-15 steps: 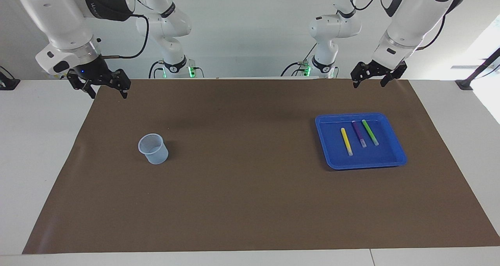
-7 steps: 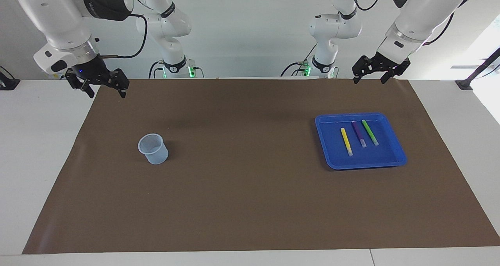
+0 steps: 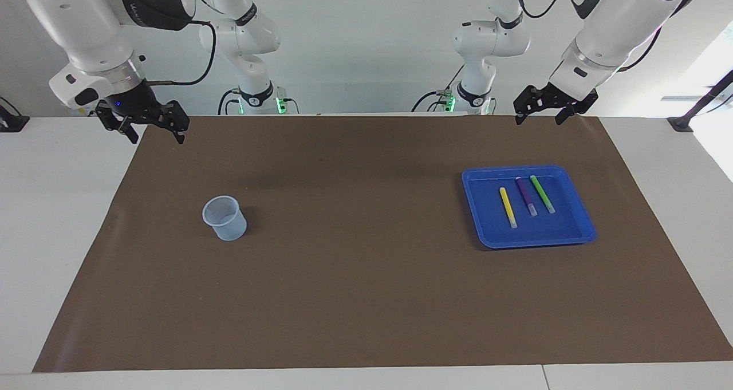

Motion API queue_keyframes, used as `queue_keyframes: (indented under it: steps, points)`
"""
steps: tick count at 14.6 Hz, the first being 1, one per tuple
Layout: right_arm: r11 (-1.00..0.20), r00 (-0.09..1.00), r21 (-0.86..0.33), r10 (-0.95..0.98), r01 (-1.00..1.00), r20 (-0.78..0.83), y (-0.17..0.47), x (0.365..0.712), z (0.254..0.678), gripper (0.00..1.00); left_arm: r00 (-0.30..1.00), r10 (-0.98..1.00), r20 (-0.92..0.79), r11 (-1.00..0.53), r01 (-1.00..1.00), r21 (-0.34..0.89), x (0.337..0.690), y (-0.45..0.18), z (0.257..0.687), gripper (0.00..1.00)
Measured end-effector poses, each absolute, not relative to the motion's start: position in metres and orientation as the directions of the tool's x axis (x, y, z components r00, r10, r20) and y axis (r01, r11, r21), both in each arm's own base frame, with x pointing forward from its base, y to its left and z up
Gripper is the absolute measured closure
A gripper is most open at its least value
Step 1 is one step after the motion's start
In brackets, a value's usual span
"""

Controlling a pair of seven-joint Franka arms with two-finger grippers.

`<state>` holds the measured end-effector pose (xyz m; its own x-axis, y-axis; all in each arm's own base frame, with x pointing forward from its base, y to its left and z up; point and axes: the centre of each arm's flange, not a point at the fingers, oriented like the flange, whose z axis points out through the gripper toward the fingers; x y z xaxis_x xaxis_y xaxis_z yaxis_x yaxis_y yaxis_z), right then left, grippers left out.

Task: Right arm passes pens to left for tray arrangement

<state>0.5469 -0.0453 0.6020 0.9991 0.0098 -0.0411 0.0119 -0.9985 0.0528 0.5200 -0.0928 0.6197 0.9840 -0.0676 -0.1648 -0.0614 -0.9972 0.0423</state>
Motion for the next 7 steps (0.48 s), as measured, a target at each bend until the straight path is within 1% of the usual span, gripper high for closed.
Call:
queue_keyframes:
  steps: [7]
  points:
    - [-0.999,0.999,0.053,0.010,0.012,-0.041,-0.0454,0.5469,0.6020,0.00,0.986,-0.069,-0.153,-0.997,-0.063,0.044,0.5198,-0.0930,0.6272,0.00]
